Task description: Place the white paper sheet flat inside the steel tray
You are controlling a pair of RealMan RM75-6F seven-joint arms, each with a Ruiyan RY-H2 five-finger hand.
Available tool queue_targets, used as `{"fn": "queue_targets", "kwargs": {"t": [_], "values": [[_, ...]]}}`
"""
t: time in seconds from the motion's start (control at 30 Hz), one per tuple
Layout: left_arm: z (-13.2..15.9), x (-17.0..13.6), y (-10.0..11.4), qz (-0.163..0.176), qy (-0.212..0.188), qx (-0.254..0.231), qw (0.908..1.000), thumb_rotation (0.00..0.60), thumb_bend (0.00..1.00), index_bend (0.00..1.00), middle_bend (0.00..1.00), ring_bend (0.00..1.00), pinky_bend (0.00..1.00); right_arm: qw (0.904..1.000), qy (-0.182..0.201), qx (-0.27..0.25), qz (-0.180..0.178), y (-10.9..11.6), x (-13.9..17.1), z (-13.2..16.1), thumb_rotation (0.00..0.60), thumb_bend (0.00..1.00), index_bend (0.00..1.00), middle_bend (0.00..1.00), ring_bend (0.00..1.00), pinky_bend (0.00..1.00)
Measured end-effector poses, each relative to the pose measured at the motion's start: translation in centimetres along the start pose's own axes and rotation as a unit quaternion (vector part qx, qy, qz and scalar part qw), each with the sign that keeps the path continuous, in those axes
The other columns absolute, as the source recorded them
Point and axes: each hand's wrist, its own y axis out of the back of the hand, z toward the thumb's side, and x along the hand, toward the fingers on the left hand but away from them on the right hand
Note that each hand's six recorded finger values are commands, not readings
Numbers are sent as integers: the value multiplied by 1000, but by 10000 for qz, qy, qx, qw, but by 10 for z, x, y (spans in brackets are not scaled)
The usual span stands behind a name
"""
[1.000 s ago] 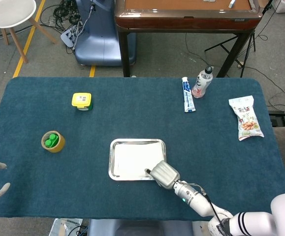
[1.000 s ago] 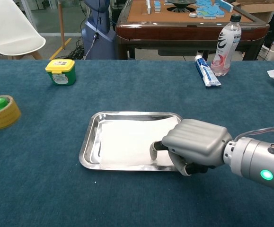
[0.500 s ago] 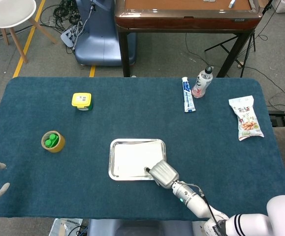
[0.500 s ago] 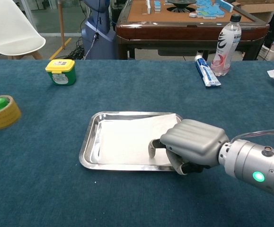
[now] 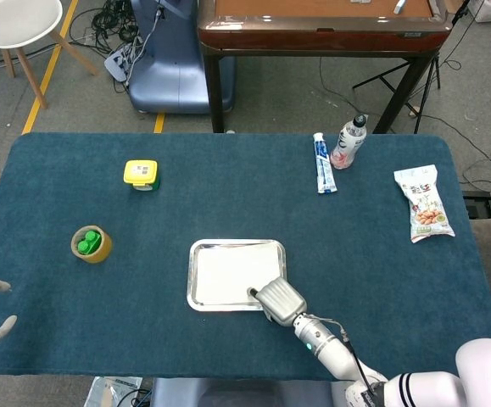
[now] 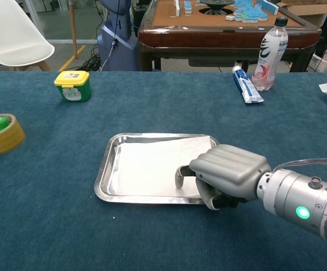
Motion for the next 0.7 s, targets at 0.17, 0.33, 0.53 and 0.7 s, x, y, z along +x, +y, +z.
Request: {"fn": "queue_targets", "kwargs": {"t": [0.17,0.33,0.53,0.7], "values": [[0,0,0,3,-3,-2,10000,600,190,389,374,294,455,9999,-35,-65,-74,4,0,0,600,1000,304,1000,998,1000],[0,0,0,-6,-5,2,10000,600,190,389,374,294,455,9995,-54,-205,-216,13,1,-1,600,1000,304,1000,998,1000],[1,0,-2,-25,-13,13,10000,600,191,389,374,294,455,9991,-108,-210,-357,22,5,-9,600,1000,304,1000,998,1000],[2,0,-3,-42,-12,27,10000,600,191,389,374,294,455,9993,-162,-20,-335,24,11,-20,600,1000,304,1000,999,1000]]}}
